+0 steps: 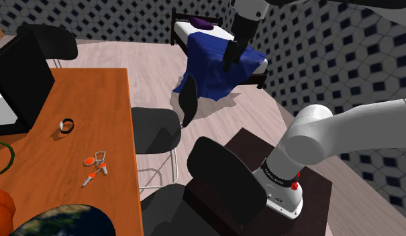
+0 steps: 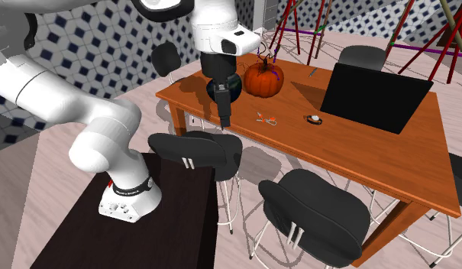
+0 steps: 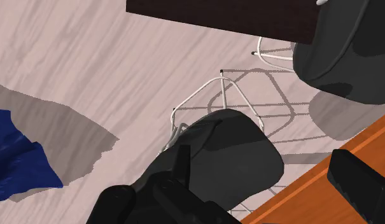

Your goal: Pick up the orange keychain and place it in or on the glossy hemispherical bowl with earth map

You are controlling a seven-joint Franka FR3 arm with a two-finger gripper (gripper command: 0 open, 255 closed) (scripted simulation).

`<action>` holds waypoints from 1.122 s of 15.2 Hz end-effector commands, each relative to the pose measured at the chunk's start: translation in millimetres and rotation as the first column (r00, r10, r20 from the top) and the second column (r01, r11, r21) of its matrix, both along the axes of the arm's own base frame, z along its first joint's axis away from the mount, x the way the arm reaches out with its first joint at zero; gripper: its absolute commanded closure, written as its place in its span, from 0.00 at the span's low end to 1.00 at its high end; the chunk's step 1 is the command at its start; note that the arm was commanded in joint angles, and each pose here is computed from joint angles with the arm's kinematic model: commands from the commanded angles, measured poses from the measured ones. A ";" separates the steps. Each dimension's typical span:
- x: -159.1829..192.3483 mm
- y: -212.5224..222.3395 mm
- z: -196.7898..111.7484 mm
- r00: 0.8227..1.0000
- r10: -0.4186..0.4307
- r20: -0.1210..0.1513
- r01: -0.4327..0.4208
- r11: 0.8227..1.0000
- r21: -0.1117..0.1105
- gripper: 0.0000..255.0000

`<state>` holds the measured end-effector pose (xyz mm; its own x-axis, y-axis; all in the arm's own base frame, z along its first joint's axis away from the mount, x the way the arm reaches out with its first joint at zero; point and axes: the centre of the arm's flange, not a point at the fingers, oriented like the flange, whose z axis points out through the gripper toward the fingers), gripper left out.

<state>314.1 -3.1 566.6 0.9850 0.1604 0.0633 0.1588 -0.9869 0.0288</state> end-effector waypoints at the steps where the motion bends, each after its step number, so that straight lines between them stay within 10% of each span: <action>1: 0.0 0.0 0.0 1.000 0.000 0.000 0.000 1.000 0.000 0.00; 17: 45.3 170.1 -112.2 0.992 -0.129 0.000 0.129 0.991 0.027 0.00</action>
